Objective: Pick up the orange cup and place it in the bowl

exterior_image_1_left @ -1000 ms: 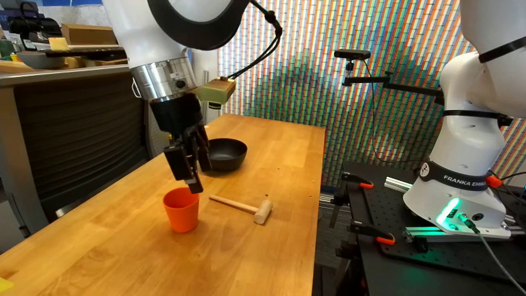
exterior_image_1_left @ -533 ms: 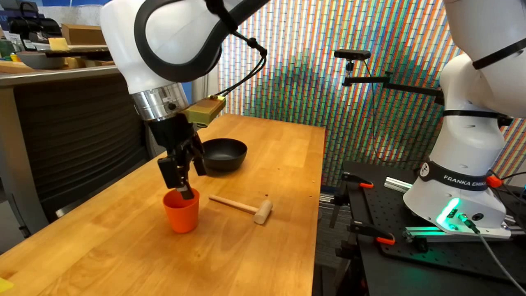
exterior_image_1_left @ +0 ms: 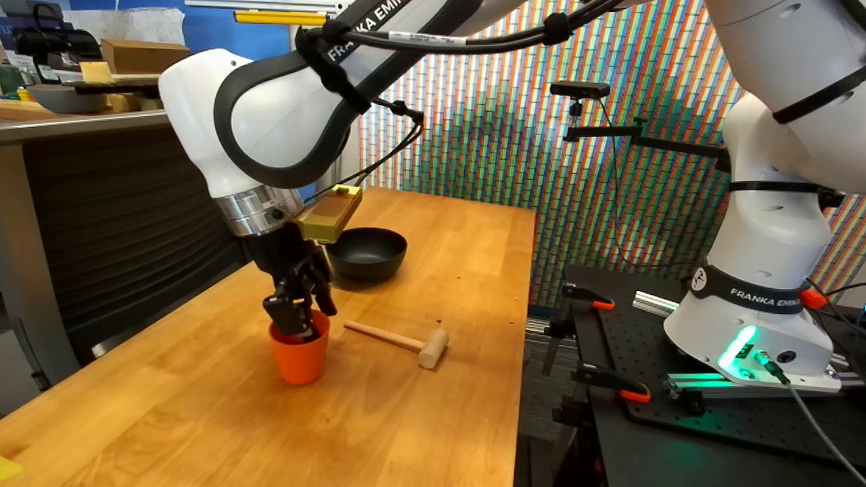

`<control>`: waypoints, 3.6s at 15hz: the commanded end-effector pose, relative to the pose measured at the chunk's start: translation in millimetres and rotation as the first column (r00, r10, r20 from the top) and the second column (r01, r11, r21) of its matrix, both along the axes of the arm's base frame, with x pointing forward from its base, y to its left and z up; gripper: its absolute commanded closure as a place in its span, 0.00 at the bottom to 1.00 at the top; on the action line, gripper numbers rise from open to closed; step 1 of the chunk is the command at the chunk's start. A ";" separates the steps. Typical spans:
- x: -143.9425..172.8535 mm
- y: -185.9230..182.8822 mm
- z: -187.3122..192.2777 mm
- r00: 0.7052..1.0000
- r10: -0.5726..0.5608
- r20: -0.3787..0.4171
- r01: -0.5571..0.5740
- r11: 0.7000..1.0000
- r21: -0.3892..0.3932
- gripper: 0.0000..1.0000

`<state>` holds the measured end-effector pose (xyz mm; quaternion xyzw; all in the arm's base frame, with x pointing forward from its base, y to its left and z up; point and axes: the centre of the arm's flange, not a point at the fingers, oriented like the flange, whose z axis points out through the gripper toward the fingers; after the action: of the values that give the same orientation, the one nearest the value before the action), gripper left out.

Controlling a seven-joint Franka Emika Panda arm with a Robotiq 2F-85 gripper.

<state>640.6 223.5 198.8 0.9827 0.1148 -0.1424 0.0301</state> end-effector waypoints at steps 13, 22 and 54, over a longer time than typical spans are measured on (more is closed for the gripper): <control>-31.8 -78.2 80.7 0.969 -0.244 0.049 0.238 0.967 0.094 0.91; -74.0 -220.0 156.8 0.767 -0.608 0.203 0.587 0.794 0.159 0.93; -33.8 -232.1 55.3 0.724 -0.688 0.038 0.676 0.720 0.159 0.00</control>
<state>625.0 -24.8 214.4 0.9544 -0.2695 -0.0993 -0.0807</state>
